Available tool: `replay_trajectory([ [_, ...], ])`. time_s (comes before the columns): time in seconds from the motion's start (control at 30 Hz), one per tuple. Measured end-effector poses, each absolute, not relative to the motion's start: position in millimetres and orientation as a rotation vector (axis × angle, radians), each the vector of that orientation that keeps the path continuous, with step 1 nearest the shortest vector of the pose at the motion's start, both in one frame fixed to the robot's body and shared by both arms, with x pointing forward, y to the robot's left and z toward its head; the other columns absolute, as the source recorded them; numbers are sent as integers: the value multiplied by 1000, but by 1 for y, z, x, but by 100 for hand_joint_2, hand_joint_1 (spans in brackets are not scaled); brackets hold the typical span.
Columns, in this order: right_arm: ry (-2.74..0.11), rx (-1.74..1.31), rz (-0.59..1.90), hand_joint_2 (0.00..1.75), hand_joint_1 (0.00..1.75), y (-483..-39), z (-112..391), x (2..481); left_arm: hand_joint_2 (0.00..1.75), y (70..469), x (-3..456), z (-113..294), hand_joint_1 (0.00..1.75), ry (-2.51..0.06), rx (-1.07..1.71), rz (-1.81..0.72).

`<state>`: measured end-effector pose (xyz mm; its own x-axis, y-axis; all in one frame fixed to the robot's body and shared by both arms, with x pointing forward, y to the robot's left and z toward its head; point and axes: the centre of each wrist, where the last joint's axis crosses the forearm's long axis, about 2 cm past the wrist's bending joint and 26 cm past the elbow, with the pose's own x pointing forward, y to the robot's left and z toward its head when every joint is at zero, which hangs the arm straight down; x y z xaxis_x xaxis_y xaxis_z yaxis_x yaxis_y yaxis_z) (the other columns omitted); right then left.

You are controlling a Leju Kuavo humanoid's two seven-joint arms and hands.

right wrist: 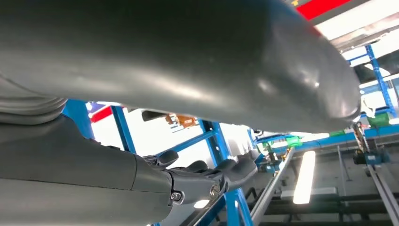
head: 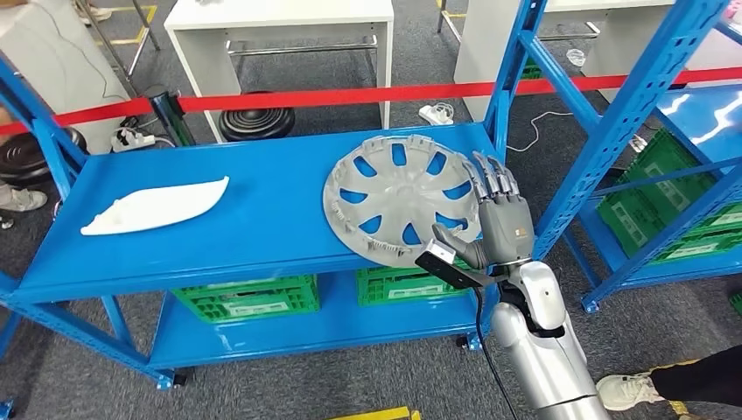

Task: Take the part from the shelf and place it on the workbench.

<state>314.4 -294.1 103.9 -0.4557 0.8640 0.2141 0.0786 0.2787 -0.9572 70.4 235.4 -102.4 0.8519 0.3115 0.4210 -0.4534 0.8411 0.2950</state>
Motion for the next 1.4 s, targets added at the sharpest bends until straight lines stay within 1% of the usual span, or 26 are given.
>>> replay_trajectory([
  [0.13, -1783, -814, 1255, 0, 0, -293, 104, 316, 0, 235, 70, -102, 0, -378, 401, 423],
  [0.37, -1869, -643, 1202, 0, 0, -289, 101, 322, 0, 227, 68, -102, 0, -373, 389, 431],
  [0.63, -1883, -579, 1189, 0, 0, -289, 99, 328, 0, 220, 68, -101, 0, -363, 377, 409],
  [0.77, -1892, -527, 1179, 175, 0, -286, 97, 329, 0, 220, 69, -101, 0, -367, 377, 401],
  [1.13, -1926, -424, 1153, 175, 0, -276, 106, 353, 0, 220, 82, -98, 0, -394, 380, 387],
  [1.4, -1934, -319, 1114, 175, 0, -255, 111, 367, 0, 219, 86, -97, 0, -390, 378, 389],
])
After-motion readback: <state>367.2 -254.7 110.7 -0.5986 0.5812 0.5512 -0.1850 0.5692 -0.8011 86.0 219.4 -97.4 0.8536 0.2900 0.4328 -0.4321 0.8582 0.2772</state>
